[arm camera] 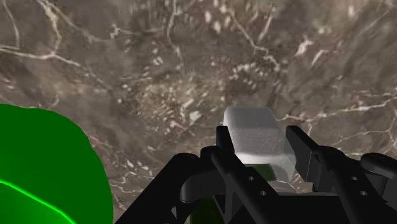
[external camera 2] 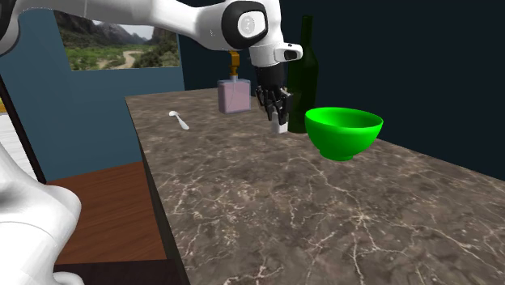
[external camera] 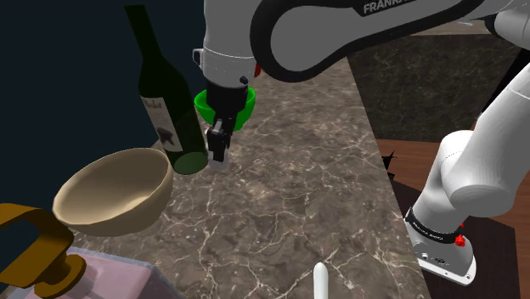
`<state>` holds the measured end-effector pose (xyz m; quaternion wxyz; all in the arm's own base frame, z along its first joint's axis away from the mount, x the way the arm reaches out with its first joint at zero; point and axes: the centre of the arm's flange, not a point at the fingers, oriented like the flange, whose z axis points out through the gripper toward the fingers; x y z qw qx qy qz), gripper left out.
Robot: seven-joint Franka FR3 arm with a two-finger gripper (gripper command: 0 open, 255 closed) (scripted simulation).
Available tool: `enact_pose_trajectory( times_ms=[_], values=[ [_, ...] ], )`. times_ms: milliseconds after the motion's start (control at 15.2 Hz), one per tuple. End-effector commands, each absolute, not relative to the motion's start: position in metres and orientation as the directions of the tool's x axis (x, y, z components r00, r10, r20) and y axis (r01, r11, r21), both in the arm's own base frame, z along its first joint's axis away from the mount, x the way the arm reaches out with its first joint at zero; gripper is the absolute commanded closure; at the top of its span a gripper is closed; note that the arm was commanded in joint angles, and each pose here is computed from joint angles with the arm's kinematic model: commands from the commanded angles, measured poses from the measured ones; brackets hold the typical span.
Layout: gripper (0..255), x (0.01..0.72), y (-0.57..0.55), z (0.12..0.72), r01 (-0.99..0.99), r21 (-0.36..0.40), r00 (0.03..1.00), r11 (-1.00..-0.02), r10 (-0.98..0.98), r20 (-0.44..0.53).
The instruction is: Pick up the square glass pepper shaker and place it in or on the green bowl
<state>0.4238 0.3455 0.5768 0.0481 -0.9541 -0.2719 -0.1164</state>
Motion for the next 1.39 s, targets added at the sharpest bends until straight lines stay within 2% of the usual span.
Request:
enact_pose_trajectory(
  times_ms=[0,1320],
  values=[
    [255,0.424,0.346,0.586,0.530,-0.029,0.825,-0.847,0.508,0.248],
    [255,0.424,0.346,0.692,0.530,-0.029,0.825,-0.847,0.508,0.248]
  ],
)
